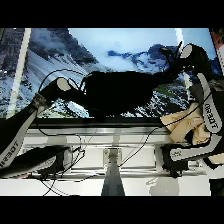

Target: Fold the clothes and pants, and hang the long-sleeved shirts on hangers.

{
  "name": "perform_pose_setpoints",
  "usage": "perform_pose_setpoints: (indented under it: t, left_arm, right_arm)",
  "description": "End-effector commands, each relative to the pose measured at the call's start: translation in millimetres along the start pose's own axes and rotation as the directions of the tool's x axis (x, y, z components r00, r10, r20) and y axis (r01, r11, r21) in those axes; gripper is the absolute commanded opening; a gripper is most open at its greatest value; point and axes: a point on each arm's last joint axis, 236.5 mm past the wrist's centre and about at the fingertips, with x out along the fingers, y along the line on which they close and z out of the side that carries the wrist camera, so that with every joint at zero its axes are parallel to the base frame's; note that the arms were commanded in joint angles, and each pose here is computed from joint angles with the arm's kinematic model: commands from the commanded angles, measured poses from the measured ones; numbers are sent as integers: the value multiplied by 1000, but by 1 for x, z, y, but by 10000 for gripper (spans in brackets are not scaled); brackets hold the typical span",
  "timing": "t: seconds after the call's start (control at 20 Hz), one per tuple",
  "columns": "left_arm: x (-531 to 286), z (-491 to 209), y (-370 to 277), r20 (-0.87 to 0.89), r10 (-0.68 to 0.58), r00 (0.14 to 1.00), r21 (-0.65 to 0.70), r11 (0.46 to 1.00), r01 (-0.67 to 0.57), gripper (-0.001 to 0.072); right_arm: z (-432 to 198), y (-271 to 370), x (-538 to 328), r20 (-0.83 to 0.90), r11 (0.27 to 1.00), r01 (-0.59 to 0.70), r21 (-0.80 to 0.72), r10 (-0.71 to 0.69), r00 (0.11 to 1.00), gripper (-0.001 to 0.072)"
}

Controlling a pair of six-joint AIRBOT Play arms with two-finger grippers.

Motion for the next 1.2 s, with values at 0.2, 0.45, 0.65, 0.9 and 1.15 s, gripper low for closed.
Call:
perform_pose_setpoints:
  t: [0.2,0.45,0.65,0.9,1.15]
  left_arm:
    - [-11,-4,44,-9,118,993,-10,993,-118,472]
    - [-18,0,54,11,124,992,-42,991,-123,471]
    - [-18,4,56,29,131,991,-42,991,-130,471]
    - [-26,40,77,179,221,959,-32,975,-219,471]
    - [-37,54,99,240,316,918,12,944,-329,471]
  right_arm:
    - [18,-11,2,72,998,22,52,-26,997,617]
    - [41,-30,28,131,978,10,209,-38,991,637]
    - [22,-24,61,24,944,-94,317,91,996,681]
    - [24,45,81,-11,880,-359,311,381,925,667]
    - [64,77,79,93,926,-351,141,340,936,59]
